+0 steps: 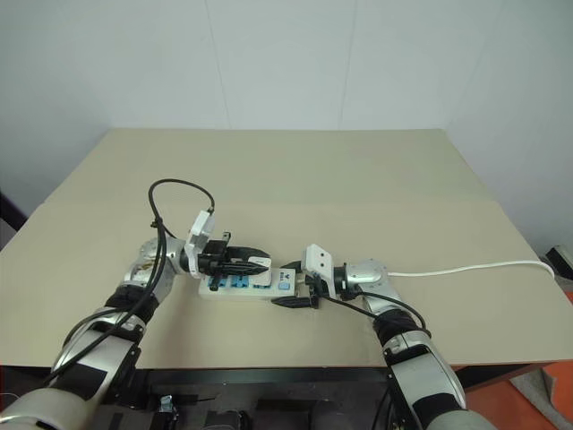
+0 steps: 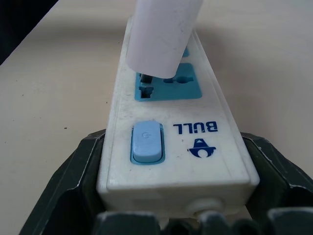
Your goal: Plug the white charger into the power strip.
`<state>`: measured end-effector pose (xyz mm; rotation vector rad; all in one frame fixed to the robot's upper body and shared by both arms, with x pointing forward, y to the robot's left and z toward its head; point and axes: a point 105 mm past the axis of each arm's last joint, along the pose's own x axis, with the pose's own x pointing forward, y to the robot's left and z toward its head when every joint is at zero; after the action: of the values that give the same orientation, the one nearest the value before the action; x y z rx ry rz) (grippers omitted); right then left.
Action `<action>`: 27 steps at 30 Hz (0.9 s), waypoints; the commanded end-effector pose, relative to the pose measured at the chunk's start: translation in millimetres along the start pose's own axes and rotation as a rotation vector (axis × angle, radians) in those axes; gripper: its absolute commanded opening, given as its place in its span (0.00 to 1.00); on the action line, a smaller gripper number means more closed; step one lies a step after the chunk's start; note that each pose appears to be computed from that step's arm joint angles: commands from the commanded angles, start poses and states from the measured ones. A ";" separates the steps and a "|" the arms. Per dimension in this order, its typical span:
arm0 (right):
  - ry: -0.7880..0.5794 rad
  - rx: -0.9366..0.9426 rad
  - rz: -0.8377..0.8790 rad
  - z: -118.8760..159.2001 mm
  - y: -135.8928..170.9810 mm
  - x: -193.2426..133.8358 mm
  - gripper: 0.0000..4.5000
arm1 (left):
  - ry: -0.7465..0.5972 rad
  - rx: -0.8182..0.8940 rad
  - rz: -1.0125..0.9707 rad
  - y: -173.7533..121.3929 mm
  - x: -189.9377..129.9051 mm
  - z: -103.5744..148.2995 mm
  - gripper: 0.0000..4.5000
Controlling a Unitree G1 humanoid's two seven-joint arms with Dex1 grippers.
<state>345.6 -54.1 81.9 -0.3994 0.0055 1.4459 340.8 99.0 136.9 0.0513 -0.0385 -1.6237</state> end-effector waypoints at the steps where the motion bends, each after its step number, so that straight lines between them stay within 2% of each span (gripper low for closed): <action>1: 0.036 -0.013 -0.005 -4.4 -1.7 -8.1 0.76 | 0.051 -0.019 -0.007 -5.5 -2.6 -14.1 0.23; 13: 0.036 -0.010 -0.011 -5.4 -1.0 -8.5 0.76 | 0.085 0.009 0.018 0.0 4.4 -28.2 0.23; 27: 0.037 -0.010 -0.021 -6.0 -1.4 -9.7 0.76 | 0.091 -0.054 -0.012 -3.7 -0.2 -23.3 0.23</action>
<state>346.0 -58.6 79.7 -0.4051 0.0175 1.4343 344.7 94.6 133.5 0.0709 -0.0331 -1.6198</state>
